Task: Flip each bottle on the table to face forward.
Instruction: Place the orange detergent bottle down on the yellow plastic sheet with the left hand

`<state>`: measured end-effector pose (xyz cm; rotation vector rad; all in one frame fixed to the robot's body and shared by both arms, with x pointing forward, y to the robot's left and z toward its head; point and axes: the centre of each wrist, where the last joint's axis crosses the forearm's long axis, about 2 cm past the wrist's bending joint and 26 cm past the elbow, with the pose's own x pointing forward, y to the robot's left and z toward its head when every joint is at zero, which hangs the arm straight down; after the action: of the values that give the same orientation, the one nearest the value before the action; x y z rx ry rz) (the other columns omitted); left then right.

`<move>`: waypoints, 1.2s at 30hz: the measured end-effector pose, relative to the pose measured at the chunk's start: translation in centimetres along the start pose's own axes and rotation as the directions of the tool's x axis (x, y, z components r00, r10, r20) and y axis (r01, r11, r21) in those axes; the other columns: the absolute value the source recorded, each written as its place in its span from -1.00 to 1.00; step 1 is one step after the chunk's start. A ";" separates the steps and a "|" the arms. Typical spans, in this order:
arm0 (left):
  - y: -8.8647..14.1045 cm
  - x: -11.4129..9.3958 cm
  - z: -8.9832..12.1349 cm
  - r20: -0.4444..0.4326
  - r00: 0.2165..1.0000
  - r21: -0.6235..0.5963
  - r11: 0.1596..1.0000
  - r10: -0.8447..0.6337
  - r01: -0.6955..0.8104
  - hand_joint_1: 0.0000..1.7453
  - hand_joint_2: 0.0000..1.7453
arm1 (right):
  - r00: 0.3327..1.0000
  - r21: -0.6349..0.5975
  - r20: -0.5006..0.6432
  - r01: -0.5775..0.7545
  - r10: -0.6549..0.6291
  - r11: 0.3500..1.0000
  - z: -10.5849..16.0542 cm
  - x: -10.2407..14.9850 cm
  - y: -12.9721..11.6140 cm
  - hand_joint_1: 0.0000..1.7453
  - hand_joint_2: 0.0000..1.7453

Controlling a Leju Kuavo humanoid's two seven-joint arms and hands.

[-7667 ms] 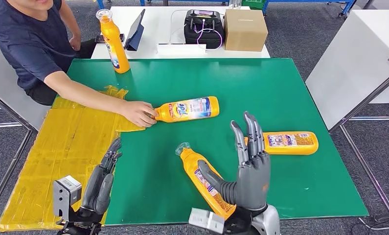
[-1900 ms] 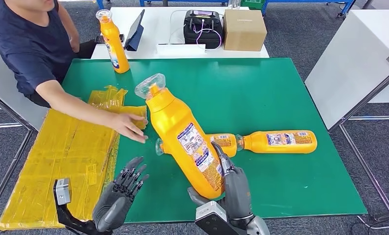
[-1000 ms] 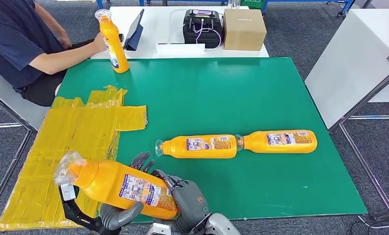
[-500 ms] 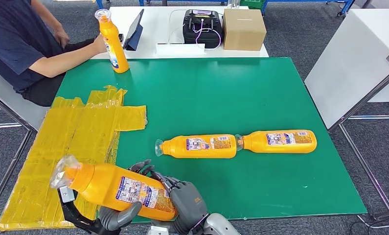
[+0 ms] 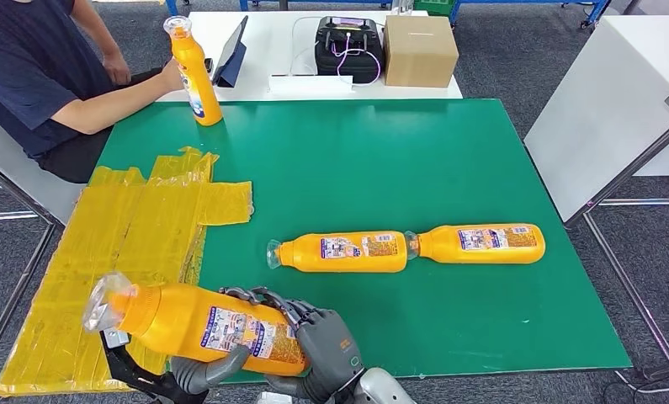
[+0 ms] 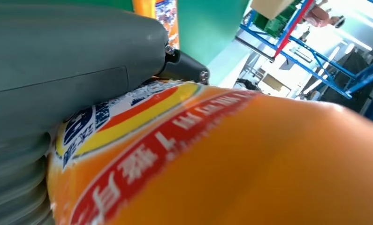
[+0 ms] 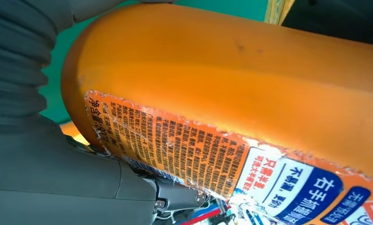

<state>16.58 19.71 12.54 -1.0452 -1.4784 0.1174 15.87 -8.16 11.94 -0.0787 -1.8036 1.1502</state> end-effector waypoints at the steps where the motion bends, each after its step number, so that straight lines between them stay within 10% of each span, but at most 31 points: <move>1: 0.0 0.1 -0.1 0.000 0.999 0.013 0.999 -0.048 0.048 1.00 1.00 | 1.000 -0.022 -0.014 -0.015 0.014 1.000 0.2 0.0 -0.2 -0.96 0.50; 4: 0.7 1.3 -0.4 -0.028 0.930 0.114 0.923 -0.366 0.367 1.00 1.00 | 0.986 -0.145 -0.124 -0.134 0.116 0.980 0.9 -0.2 -1.3 -1.00 -1.00; 8: 3.6 4.6 -0.2 -0.177 0.498 0.247 0.451 -0.849 0.858 1.00 1.00 | 0.930 -0.284 -0.264 -0.328 0.255 0.901 1.6 -1.2 -5.8 -1.00 -1.00; 12: 6.0 7.5 -0.5 -0.345 -0.005 0.222 -0.087 -0.939 0.971 1.00 1.00 | 0.858 -0.240 -0.377 -0.454 0.349 0.858 2.2 -3.7 -10.5 -1.00 -1.00; 18: 8.8 9.0 -0.2 -0.472 -0.304 0.123 -0.404 -0.827 0.906 1.00 1.00 | 0.806 -0.192 -0.471 -0.492 0.359 0.849 3.3 -6.9 -14.4 -1.00 -1.00; 22: 11.6 9.2 -0.1 -0.517 -0.477 -0.047 -0.533 -0.711 0.845 1.00 1.00 | 0.816 -0.119 -0.484 -0.418 0.315 0.900 3.2 -9.4 -16.5 -1.00 1.00; 26: 14.5 9.4 -0.4 -0.525 -0.566 -0.198 -0.555 -0.636 0.808 1.00 1.00 | 0.795 0.014 -0.500 -0.388 0.343 0.921 2.7 -12.5 -17.9 -1.00 1.00; 30: 16.3 9.6 -1.3 -0.519 -0.599 -0.295 -0.530 -0.610 0.795 -0.91 1.00 | 0.788 0.086 -0.505 -0.362 0.354 0.928 1.9 -14.5 -19.2 -1.00 1.00; 36: 18.1 10.5 -3.8 -0.502 -0.608 -0.375 -0.479 -0.615 0.794 -1.00 1.00 | 0.787 0.148 -0.501 -0.333 0.361 0.931 -0.4 -16.3 -20.8 -1.00 1.00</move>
<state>30.94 35.17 9.92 1.0204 -1.0891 -1.2681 33.31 -27.56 16.08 -0.6604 -1.2944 1.2781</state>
